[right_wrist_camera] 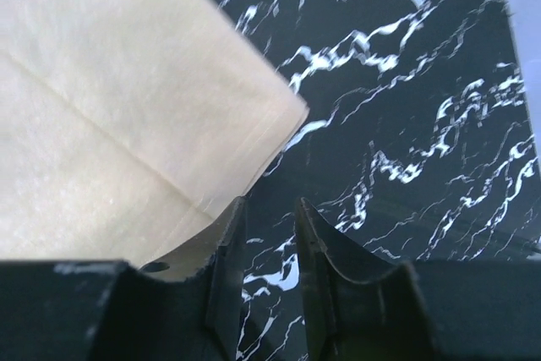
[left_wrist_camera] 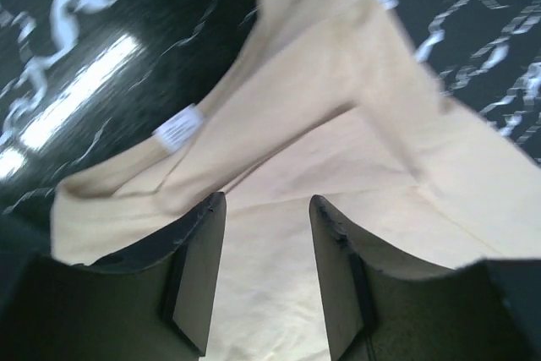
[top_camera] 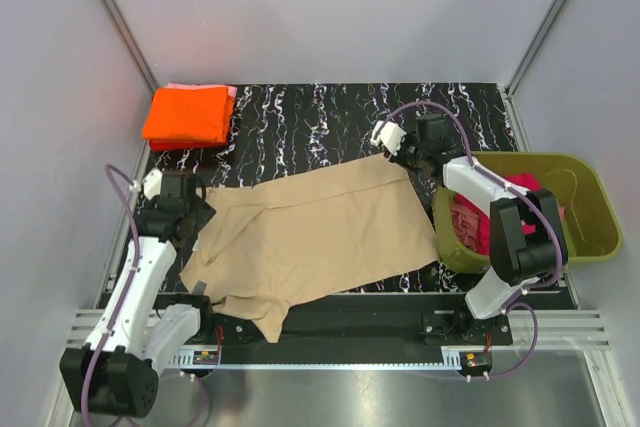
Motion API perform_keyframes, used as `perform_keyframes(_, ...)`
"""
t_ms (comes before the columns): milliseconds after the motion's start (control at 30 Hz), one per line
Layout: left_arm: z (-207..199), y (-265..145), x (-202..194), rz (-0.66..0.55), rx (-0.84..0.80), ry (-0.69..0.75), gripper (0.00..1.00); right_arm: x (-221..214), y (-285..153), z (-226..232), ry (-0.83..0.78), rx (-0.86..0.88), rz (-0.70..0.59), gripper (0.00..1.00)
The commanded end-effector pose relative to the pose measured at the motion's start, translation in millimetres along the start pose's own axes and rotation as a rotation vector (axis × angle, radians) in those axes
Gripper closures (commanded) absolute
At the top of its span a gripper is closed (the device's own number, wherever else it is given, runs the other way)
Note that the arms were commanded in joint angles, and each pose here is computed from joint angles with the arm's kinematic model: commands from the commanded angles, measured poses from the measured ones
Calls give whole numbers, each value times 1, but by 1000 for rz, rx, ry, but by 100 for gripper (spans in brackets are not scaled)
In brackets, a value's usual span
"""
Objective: Fold and stack the t-shirts
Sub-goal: Fold the tshirt
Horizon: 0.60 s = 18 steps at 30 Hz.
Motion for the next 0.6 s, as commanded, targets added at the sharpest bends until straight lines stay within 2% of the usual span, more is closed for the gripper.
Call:
perform_keyframes(0,-50,-7,31,-53,-229,140,51,48,-23,-34,117,-107,-131,64)
perform_keyframes(33,-61,-6,42,-58,-229,158,50,51,-21,-36,177,-138,-93,64)
perform_keyframes(67,-65,-6,48,-54,-236,203,50,65,-17,-32,315,-142,-92,64)
perform_keyframes(100,-67,-5,58,-63,-235,208,50,83,-22,-50,392,-198,-106,67)
perform_keyframes(133,-72,-1,69,-65,-238,216,50,82,-12,-39,558,-152,-10,67)
perform_keyframes(167,-75,1,76,-61,-282,262,49,91,-9,-40,644,-140,27,68)
perform_keyframes(200,-75,5,82,-62,-289,275,49,110,-17,-61,731,-166,2,71)
perform_keyframes(233,-74,12,91,-64,-283,279,48,111,-3,-45,893,-74,106,77)
perform_keyframes(333,-72,27,97,-64,-252,309,43,143,10,-38,1095,46,82,80)
perform_keyframes(400,-65,37,102,-49,-228,226,43,160,20,-14,1123,124,66,80)
perform_keyframes(467,-55,47,95,39,-317,109,48,169,33,1,1151,148,74,80)
perform_keyframes(500,-34,56,92,56,-304,31,49,172,42,12,1157,168,98,80)
perform_keyframes(533,-32,57,94,64,-376,-5,49,171,48,16,1199,173,119,80)
perform_keyframes(567,-26,59,95,65,-382,-44,50,170,53,21,1221,181,139,81)
Point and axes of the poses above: each gripper's point midway between its finger pads, its own y axis out along the fingers, its own z axis along the line the jaws close on, x = y × z, the point moved 10 cm from there along -y, back along the fingers, and after that the axes turned 10 degrees about -y, right-handed, at the moved point
